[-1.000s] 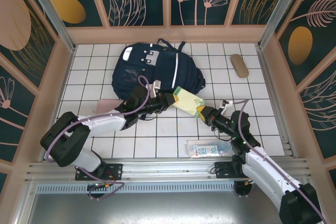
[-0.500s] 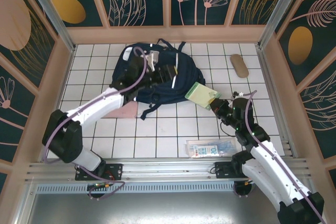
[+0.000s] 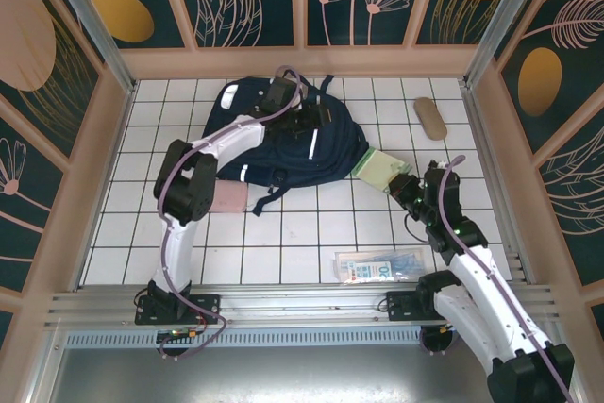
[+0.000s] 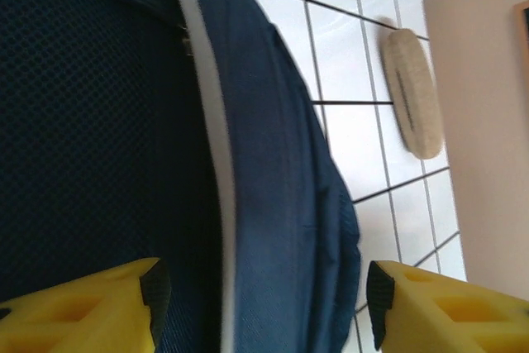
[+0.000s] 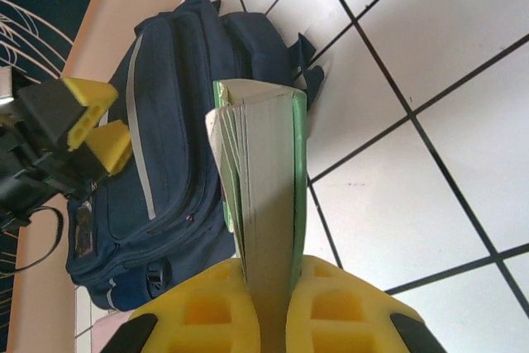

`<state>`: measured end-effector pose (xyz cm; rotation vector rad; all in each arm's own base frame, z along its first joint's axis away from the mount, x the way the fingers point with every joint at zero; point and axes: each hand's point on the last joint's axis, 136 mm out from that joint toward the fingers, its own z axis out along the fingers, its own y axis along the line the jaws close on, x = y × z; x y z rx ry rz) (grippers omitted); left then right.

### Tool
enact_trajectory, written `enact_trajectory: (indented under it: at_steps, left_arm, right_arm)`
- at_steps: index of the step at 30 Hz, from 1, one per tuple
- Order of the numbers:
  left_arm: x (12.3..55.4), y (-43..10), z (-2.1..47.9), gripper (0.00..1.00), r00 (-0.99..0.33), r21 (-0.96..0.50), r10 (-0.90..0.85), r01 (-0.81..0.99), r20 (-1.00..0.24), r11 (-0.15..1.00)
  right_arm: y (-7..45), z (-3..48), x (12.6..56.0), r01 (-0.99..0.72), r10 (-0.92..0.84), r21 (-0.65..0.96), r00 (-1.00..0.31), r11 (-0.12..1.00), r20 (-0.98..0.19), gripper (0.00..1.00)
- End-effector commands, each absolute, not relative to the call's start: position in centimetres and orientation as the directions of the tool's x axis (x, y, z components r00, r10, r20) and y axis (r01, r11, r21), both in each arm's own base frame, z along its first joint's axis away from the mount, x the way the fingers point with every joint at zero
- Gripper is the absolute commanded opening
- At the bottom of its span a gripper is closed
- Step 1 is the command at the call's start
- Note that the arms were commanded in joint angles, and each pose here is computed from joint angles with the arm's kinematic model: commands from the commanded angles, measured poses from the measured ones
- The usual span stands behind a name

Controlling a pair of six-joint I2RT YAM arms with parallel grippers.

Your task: Pack the student bag

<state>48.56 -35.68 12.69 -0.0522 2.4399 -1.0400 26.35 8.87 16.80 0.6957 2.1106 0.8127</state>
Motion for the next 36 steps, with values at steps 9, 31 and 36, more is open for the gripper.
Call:
enact_trajectory:
  at_steps: [9, 31, 36]
  left_arm:
    - [48.7, -37.3, 11.6, 0.49, -0.909, -0.728, -0.187, 0.161, -0.373, 0.667]
    - [49.9, -34.4, 20.5, 0.00, -0.845, -0.672, -0.147, 0.291, -0.514, 0.681]
    - [49.1, -32.3, 26.7, 0.00, -0.799, -0.670, -0.166, 0.348, -0.577, 0.656]
  right_arm:
    - [8.4, 18.6, 28.5, 0.152, 0.690, 0.752, -0.542, 0.642, -0.479, 0.00]
    - [6.9, 18.9, 29.4, 0.179, 0.704, 0.742, -0.514, 0.646, -0.489, 0.00]
    - [6.7, 19.4, 30.4, 0.177, 0.713, 0.749, -0.504, 0.638, -0.488, 0.00]
